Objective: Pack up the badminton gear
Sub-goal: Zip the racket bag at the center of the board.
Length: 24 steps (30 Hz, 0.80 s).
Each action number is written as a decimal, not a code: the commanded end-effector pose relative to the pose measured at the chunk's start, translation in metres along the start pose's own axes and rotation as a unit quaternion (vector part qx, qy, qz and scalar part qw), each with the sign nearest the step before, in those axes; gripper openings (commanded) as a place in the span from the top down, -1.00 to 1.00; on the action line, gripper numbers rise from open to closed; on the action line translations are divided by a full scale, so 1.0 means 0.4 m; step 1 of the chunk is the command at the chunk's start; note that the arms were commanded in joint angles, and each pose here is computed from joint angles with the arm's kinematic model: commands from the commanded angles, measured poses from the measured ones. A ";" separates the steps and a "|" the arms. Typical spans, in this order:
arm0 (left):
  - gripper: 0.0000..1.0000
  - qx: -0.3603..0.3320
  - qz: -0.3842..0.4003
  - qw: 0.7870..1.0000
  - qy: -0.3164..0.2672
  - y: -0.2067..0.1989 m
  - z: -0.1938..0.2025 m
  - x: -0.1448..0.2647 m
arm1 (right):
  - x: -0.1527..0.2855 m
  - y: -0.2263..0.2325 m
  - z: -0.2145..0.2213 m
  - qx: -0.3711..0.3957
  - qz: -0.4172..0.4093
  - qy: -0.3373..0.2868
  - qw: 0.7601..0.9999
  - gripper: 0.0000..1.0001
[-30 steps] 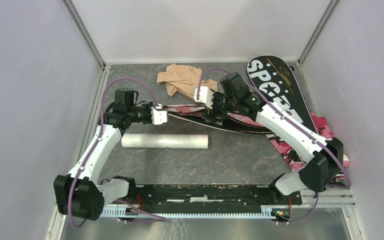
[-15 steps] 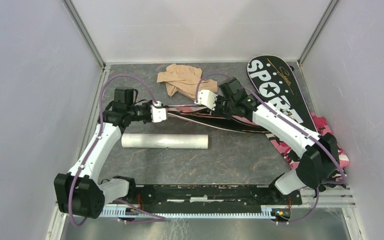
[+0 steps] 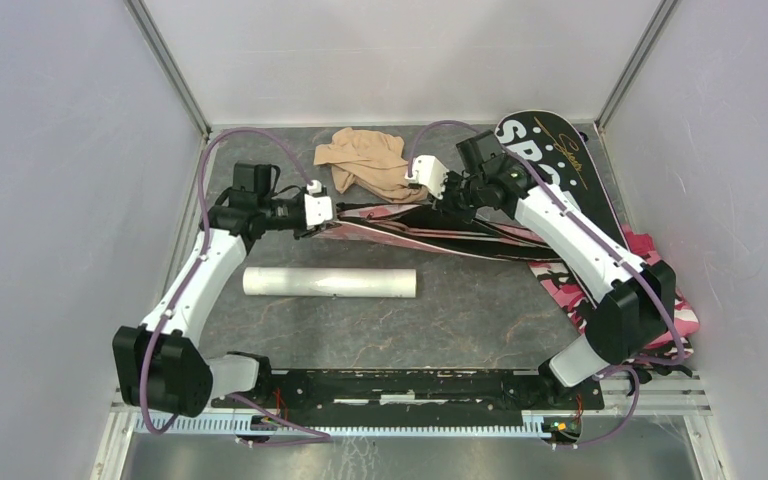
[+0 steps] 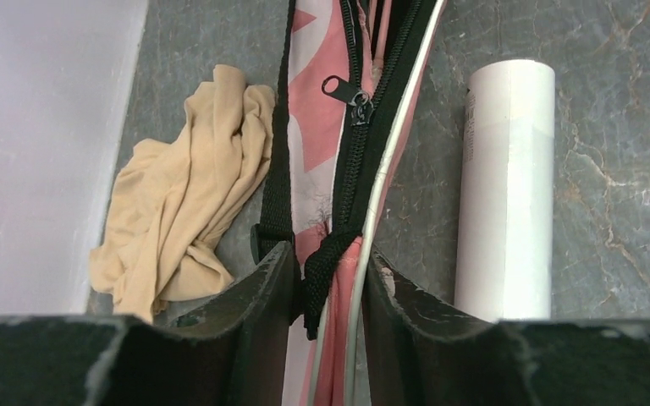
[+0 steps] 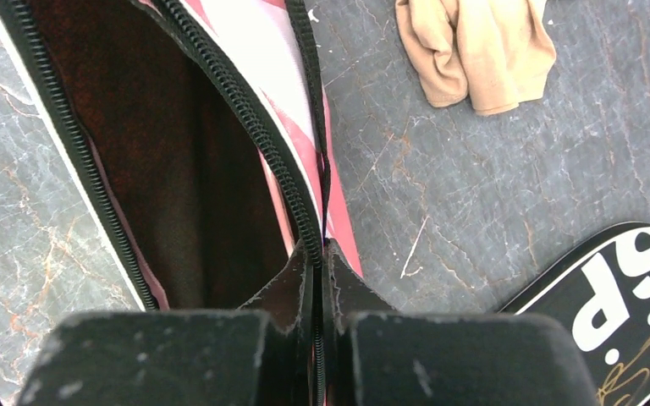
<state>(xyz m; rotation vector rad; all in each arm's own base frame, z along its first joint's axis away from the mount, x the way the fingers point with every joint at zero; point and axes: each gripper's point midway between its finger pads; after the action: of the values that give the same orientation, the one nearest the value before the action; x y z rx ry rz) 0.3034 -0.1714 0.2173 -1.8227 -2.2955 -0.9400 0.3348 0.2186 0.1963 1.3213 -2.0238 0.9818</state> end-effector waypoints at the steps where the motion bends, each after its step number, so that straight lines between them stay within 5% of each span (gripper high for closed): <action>1: 0.14 0.047 0.007 0.998 -0.035 0.026 -0.064 -0.010 | 0.037 -0.018 -0.068 0.011 -0.009 -0.053 0.998 1.00; 6: -0.21 0.072 0.027 0.996 -0.033 0.022 -0.078 -0.023 | 0.043 -0.020 -0.070 0.009 -0.011 -0.058 0.998 1.00; 12: -0.41 0.100 0.049 0.994 -0.017 0.015 -0.076 -0.044 | 0.044 -0.019 -0.075 0.010 -0.021 -0.061 0.998 1.00; 24: -0.22 0.097 0.061 0.993 0.022 0.009 -0.041 -0.040 | 0.070 0.001 -0.082 0.029 -0.064 -0.087 0.994 0.99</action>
<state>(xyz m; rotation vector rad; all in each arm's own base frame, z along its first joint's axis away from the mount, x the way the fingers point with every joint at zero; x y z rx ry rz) 0.3023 -0.1930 0.2154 -1.8159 -2.1299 -0.6580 0.3273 0.2156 0.2030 1.4357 -1.9689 0.8958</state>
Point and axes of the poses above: each gripper's point midway between its finger pads, its own x axis back along the fingers, its own y axis along the line the jaws close on, z = x × y, and after that the axes turned 2 degrees about x, right-handed
